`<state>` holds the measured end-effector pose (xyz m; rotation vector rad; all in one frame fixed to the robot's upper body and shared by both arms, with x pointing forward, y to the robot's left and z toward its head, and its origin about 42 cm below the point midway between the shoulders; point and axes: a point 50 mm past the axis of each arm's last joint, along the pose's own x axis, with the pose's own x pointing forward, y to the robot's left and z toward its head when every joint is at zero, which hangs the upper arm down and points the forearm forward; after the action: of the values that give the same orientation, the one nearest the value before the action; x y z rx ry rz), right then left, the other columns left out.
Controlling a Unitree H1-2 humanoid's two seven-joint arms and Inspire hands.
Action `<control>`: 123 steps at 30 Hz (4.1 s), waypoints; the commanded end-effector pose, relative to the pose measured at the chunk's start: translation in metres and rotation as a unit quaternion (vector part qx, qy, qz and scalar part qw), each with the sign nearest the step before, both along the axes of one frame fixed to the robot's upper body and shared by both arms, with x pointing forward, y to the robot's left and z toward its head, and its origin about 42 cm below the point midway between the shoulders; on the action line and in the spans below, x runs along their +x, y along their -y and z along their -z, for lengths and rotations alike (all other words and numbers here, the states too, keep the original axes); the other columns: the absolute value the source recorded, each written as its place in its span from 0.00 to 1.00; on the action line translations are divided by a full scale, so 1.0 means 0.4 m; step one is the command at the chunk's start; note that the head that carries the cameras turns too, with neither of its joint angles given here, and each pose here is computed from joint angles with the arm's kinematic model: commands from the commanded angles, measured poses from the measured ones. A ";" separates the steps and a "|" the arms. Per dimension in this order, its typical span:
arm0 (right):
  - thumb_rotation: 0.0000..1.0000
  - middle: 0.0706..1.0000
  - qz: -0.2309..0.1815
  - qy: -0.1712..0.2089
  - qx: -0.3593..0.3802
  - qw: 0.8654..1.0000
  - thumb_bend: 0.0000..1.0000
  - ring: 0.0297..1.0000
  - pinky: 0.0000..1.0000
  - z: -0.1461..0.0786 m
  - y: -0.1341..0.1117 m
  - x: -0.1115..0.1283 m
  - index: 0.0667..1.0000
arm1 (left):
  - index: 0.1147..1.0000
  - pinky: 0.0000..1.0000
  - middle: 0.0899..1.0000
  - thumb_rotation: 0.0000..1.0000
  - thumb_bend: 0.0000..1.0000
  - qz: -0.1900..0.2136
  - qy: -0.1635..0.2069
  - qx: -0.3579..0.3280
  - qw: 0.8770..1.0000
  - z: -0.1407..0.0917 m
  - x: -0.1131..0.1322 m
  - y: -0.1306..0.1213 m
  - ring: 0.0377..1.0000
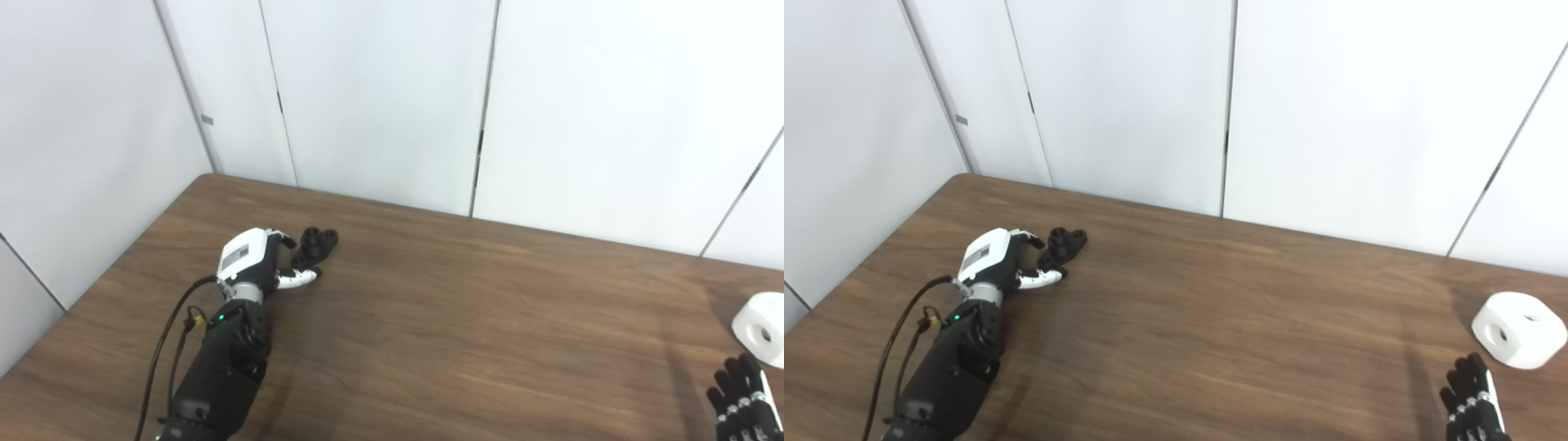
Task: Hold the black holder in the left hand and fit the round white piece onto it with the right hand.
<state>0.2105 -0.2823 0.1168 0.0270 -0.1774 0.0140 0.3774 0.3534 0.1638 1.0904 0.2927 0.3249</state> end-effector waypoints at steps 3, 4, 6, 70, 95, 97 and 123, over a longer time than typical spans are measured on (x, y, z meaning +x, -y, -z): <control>1.00 1.00 0.010 -0.054 -0.002 0.998 0.71 1.00 1.00 0.052 0.017 -0.105 1.00 | 0.66 0.90 0.90 0.33 0.76 -0.002 0.034 0.010 0.999 -0.057 0.030 -0.015 0.96; 1.00 1.00 0.009 -0.053 -0.001 0.999 0.71 1.00 1.00 0.054 0.018 -0.105 1.00 | 0.66 0.89 0.90 0.33 0.76 -0.002 0.034 0.010 0.999 -0.055 0.031 -0.015 0.96; 1.00 1.00 0.009 -0.053 0.001 0.999 0.70 1.00 1.00 0.056 0.019 -0.105 1.00 | 0.65 0.90 0.90 0.34 0.76 -0.002 0.033 0.008 0.999 -0.052 0.032 -0.016 0.95; 1.00 1.00 0.008 -0.031 0.011 0.999 0.62 1.00 1.00 0.029 0.010 -0.102 1.00 | 0.42 0.76 0.73 0.04 0.52 0.052 0.069 -0.090 0.992 -0.040 -0.055 0.090 0.82; 1.00 1.00 0.000 -0.027 0.008 1.000 0.64 1.00 1.00 0.012 -0.029 -0.090 1.00 | 0.42 0.75 0.75 0.04 0.52 0.300 -0.030 -0.100 0.948 0.045 -0.294 0.374 0.82; 1.00 1.00 0.001 -0.025 0.010 1.000 0.64 1.00 1.00 0.006 -0.042 -0.086 1.00 | 0.42 0.74 0.75 0.04 0.52 0.319 -0.033 -0.107 0.941 0.056 -0.319 0.398 0.83; 1.00 1.00 -0.008 -0.027 0.015 0.999 0.65 1.00 1.00 -0.063 -0.119 -0.110 1.00 | 0.42 0.84 0.80 0.04 0.52 0.468 -0.128 -0.096 0.869 0.025 -0.435 0.384 0.89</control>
<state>0.2098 -0.2410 0.1523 0.0210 -0.1888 0.0676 0.2124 0.1883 0.1688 0.9516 -0.1385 -0.6395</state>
